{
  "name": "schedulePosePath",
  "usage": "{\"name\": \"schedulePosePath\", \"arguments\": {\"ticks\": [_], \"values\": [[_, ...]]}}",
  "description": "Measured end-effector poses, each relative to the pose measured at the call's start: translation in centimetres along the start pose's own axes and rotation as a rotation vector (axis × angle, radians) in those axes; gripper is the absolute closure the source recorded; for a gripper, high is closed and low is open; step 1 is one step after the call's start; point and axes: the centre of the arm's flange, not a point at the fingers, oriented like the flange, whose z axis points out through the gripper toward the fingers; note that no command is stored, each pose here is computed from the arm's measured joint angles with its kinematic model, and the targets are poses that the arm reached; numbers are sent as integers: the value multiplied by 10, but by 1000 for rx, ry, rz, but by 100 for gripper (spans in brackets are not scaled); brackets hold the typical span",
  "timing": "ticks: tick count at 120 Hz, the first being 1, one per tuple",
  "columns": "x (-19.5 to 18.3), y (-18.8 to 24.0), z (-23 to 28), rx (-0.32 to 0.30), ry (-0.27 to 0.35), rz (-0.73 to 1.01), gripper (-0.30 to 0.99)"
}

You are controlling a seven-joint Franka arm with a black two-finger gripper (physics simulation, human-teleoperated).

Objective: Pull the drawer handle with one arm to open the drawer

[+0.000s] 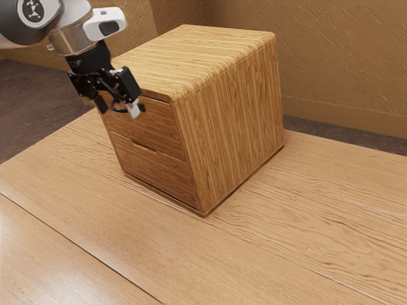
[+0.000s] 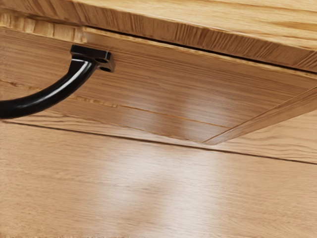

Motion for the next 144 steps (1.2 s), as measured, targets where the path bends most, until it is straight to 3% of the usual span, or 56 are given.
{"name": "schedulePosePath", "arguments": {"ticks": [30, 45, 58, 82, 97, 112, 122, 144], "values": [[-2, -10, -4, -3, 7, -12, 2], [-23, -1, -74, -13, 128, 7, 3], [-40, 7, -103, -29, 169, 9, 3], [-53, 23, -99, -51, 77, -247, 3], [-78, 37, -117, -61, 51, -443, 3], [-113, 5, -118, -57, -7, -686, 3], [-145, -20, -87, -58, -70, -837, 3], [-170, -62, -65, -95, -55, -1099, 3]]}}
